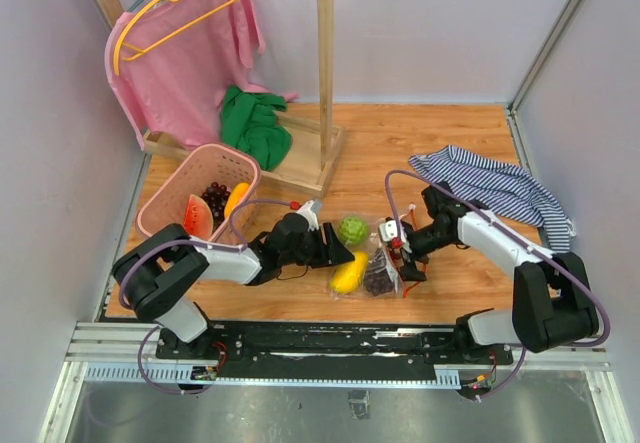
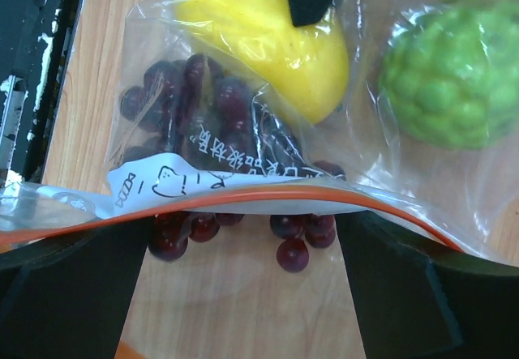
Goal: Open the zip-top bag and remove the fake food
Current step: Pick up the fake fruit from the zipper food storage bag.
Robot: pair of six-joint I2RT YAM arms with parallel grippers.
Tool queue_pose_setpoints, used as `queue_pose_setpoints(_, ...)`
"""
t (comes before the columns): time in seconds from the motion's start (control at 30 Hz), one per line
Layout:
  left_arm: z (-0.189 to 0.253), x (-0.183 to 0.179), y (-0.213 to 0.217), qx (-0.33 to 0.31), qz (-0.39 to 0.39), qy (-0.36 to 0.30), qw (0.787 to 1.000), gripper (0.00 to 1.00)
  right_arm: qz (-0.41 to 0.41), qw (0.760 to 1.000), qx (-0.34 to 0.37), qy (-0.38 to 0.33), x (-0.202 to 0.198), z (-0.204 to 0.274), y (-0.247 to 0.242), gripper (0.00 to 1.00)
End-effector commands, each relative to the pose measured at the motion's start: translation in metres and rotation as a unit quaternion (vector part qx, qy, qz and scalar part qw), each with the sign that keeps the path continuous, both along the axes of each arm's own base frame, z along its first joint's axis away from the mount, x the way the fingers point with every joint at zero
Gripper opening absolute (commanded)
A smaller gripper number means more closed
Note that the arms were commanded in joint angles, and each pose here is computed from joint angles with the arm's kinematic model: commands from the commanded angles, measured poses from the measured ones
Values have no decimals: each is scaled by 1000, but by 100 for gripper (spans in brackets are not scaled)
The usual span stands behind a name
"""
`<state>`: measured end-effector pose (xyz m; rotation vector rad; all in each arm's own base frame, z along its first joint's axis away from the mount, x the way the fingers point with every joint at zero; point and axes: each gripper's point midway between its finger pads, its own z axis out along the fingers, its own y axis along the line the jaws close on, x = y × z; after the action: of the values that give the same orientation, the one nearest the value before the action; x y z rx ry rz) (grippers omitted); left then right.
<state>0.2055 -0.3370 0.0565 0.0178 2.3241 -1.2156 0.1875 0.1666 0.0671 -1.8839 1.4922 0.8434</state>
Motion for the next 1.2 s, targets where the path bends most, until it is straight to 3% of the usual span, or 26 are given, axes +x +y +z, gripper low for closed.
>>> queue_pose_setpoints(0.0,15,-4,-18,-31,-37,-8,999,53,21,999,-31,-15,-4,-16,4,94)
queue_pose_setpoints(0.23,13,-10,-23,-38,-55,0,998,50,20,997,-77,-10,-4,-35,3,92)
queue_pose_setpoints(0.47,10,-10,-25,-40,-58,3,997,50,23,994,-102,-14,-3,-46,5,83)
queue_pose_setpoints(0.77,7,-11,-23,-41,-56,3,998,50,43,997,-62,-4,-12,-36,19,55)
queue_pose_setpoints(1.0,9,-6,-17,-28,-41,-8,999,39,33,996,-73,-30,-3,-27,14,24)
queue_pose_setpoints(1.17,10,1,-8,-3,-26,-24,999,28,-2,996,-78,-43,12,-18,4,12)
